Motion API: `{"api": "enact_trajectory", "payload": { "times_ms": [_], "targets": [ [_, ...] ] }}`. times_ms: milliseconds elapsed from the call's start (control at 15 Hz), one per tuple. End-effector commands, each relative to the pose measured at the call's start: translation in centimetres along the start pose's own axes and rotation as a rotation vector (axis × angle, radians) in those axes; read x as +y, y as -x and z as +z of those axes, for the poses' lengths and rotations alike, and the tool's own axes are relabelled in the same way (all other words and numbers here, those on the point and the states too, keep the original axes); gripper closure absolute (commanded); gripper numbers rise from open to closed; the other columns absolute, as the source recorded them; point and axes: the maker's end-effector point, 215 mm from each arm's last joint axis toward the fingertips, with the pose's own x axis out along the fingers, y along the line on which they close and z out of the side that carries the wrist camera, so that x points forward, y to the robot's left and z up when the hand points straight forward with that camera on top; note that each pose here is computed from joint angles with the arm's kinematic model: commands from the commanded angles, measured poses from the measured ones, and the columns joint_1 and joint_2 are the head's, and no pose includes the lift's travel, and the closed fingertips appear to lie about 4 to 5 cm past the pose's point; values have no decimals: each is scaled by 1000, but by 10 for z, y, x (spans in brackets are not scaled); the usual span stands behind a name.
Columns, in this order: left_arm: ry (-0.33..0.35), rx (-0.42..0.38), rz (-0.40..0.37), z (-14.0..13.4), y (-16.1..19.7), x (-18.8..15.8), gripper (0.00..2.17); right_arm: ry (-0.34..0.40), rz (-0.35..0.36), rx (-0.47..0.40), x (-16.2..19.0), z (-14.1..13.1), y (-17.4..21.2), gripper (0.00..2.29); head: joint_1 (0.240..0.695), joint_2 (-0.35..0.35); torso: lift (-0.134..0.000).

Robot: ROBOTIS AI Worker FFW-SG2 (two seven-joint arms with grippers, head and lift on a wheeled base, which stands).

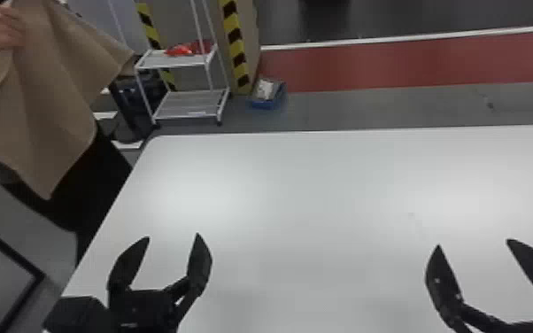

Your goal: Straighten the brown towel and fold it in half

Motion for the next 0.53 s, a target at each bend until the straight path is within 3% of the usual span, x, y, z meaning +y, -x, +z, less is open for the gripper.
{"api": "enact_trajectory", "payload": {
  "times_ms": [0,467],
  "targets": [
    [0,-6,-3,4,1,-2,100,1,-2,-15,0,9,2,107,695,210,-123],
    [6,-12,-14,5,-6,-17,103,13,-16,-4,-11,8,1,107,695,188,-123]
  ]
}}
